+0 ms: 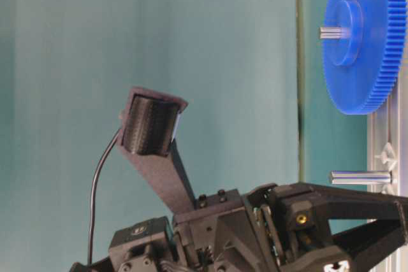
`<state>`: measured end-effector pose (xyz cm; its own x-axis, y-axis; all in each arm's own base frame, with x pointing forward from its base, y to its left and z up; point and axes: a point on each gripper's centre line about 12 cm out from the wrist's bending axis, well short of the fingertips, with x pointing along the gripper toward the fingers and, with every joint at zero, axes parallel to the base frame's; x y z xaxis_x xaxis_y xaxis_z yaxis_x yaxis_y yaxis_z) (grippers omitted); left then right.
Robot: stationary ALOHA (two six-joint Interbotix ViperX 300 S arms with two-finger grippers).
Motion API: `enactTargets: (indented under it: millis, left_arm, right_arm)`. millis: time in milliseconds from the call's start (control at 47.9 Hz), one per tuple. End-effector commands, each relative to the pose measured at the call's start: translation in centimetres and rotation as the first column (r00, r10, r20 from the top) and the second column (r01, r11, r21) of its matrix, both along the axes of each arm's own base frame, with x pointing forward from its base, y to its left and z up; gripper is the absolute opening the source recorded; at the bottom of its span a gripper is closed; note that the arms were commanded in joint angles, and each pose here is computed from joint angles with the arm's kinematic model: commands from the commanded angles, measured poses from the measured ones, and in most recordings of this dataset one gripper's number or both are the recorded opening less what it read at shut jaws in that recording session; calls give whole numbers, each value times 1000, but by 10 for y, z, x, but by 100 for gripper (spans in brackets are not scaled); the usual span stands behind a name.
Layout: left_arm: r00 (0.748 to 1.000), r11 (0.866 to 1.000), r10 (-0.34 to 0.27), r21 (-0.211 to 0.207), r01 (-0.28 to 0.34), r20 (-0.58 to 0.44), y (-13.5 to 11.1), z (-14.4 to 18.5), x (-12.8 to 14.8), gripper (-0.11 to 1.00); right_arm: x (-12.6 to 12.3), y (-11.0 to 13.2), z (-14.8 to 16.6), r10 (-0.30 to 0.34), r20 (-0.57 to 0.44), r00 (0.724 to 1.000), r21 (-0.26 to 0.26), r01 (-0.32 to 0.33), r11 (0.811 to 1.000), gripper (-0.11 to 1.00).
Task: Insert the small gear onto the shaft.
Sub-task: 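Lower the left gripper down around the blue gear's hub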
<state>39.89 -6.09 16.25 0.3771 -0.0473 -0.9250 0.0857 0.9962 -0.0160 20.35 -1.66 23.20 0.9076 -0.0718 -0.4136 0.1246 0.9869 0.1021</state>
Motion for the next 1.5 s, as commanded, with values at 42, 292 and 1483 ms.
enactTargets:
  millis: [42,292,1483]
  left_arm:
    - [1000,1000,-8,1,8,26,-2,11,5,0]
    - [1000,1000,0,4,0,25,2,11,6,0]
    - [1000,1000,9,6,-9,18,6,6,12,0]
  right_arm:
    - [2,-1,4,-7,14,1000,7,7,1000,3]
    - [1,-1,3,-8,13,1000,9,7,1000,3]
    - [-1,-1,2,-8,21,1000,10,8,1000,3]
